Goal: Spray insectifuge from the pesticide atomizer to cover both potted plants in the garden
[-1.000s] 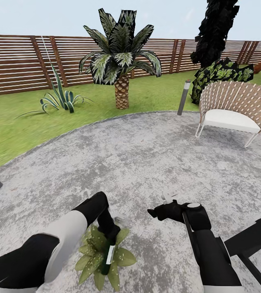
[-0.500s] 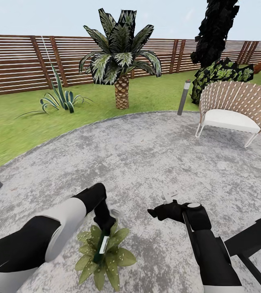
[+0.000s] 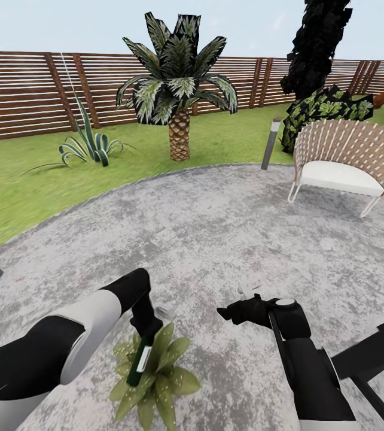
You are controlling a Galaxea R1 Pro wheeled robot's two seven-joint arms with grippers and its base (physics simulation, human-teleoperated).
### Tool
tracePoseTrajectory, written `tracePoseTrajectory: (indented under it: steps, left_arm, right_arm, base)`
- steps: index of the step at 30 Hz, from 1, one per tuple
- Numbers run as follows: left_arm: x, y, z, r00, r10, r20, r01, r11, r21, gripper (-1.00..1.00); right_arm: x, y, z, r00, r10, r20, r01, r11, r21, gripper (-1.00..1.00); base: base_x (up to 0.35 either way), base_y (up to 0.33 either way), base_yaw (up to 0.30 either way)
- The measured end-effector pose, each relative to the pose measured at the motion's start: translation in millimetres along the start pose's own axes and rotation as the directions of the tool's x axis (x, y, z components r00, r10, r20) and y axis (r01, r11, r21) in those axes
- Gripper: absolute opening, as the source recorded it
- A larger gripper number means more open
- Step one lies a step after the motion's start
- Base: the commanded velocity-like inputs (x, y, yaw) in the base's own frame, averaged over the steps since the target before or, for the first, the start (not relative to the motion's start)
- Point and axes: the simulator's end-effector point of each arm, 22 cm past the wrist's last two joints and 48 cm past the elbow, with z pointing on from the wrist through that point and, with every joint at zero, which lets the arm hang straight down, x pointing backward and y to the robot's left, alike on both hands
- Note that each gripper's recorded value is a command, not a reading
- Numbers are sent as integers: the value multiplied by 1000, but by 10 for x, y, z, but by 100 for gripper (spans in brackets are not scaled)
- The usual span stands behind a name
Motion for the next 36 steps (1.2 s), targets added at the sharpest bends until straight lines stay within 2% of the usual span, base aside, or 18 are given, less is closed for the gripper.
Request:
tracePoseTrajectory:
  steps: [8, 14, 22, 28, 33, 36]
  left_arm:
    - [7, -1, 9, 1000, 3, -4, -3, 1000, -1, -100]
    - [90, 132, 9, 999, 14, -35, -16, 999, -49, -100]
    - [239, 412, -42, 999, -24, -43, 20, 997, -78, -100]
    - [286, 613, -168, 998, -54, -29, 51, 994, -96, -100]
    - [283, 639, -195, 998, -56, -26, 53, 994, -100, -100]
    - [293, 652, -194, 998, -44, -40, 39, 992, -119, -100]
  right_arm:
    - [2, -2, 3, 1000, 0, 0, 0, 1000, 0, 100]
    - [1, -2, 3, 1000, 0, 0, 0, 1000, 0, 100]
    - [2, -3, 2, 1000, 0, -1, 0, 1000, 0, 100]
    - [2, -7, 1, 1000, -1, -1, 1, 1000, 1, 100]
    - [3, -7, 1, 1000, -1, -1, 1, 1000, 1, 100]
    - [2, -8, 1, 1000, -1, -1, 1, 1000, 1, 100]
  base:
    - [43, 0, 0]
    - [2, 0, 0]
    - [0, 0, 0]
    - [0, 0, 0]
    - [0, 0, 0]
    - [0, 0, 0]
